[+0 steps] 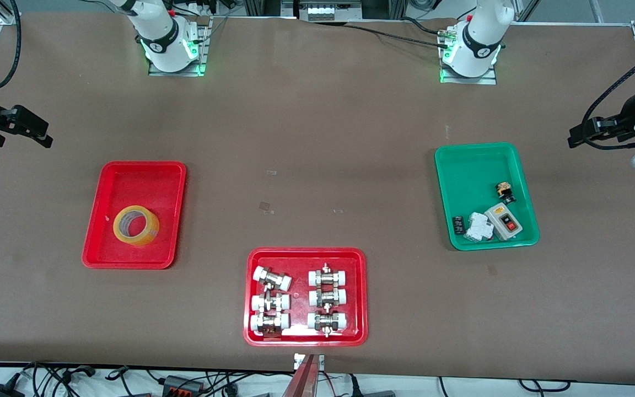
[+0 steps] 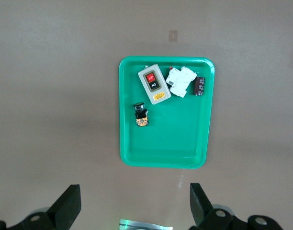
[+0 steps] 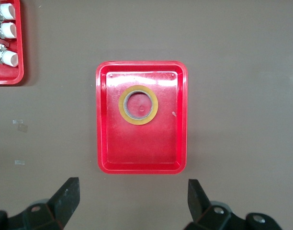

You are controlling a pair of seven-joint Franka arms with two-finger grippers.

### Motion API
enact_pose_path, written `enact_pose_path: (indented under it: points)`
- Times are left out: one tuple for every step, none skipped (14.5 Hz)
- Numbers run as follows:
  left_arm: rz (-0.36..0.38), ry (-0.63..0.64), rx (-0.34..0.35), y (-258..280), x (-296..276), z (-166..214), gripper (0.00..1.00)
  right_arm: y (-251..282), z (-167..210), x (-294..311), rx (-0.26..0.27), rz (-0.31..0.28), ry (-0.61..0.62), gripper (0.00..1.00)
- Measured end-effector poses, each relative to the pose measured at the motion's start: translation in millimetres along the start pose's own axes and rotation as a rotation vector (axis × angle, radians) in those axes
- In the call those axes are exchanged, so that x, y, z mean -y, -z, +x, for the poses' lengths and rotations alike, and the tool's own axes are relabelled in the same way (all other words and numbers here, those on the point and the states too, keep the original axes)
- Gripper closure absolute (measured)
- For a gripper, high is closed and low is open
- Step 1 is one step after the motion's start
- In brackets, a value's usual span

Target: Left arm passes tape to right arm into tray

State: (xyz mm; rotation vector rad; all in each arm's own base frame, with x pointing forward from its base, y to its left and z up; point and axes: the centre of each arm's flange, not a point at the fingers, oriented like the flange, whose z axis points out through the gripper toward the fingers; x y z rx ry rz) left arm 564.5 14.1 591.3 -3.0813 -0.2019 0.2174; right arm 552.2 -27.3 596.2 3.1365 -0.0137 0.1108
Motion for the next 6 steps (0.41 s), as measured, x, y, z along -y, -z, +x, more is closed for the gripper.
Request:
enact_pose_path:
  points:
    - [0.0, 0.0, 0.0, 0.0, 0.1, 0.0, 0.0, 0.4, -0.2, 0.0, 0.0, 0.0, 0.0, 0.0]
    - [0.0, 0.0, 0.0, 0.0, 0.2, 0.0, 0.0, 0.9, -0.5, 0.0, -0.001, 0.0, 0.0, 0.0]
    - [0.0, 0.0, 0.0, 0.0, 0.2, 0.0, 0.0, 1.2, -0.8, 0.1, 0.0, 0.0, 0.0, 0.0]
    - [0.0, 0.0, 0.0, 0.0, 0.3, 0.0, 0.0, 1.1, -1.2, 0.1, 0.003, 0.0, 0.0, 0.0]
    - [0.0, 0.001, 0.0, 0.0, 0.5, 0.1, 0.0, 0.9, -1.6, 0.1, 0.006, 0.0, 0.0, 0.0]
    - [0.0, 0.0, 0.0, 0.0, 0.8, 0.1, 0.0, 0.7, -1.8, 0.1, 0.008, 0.0, 0.0, 0.0]
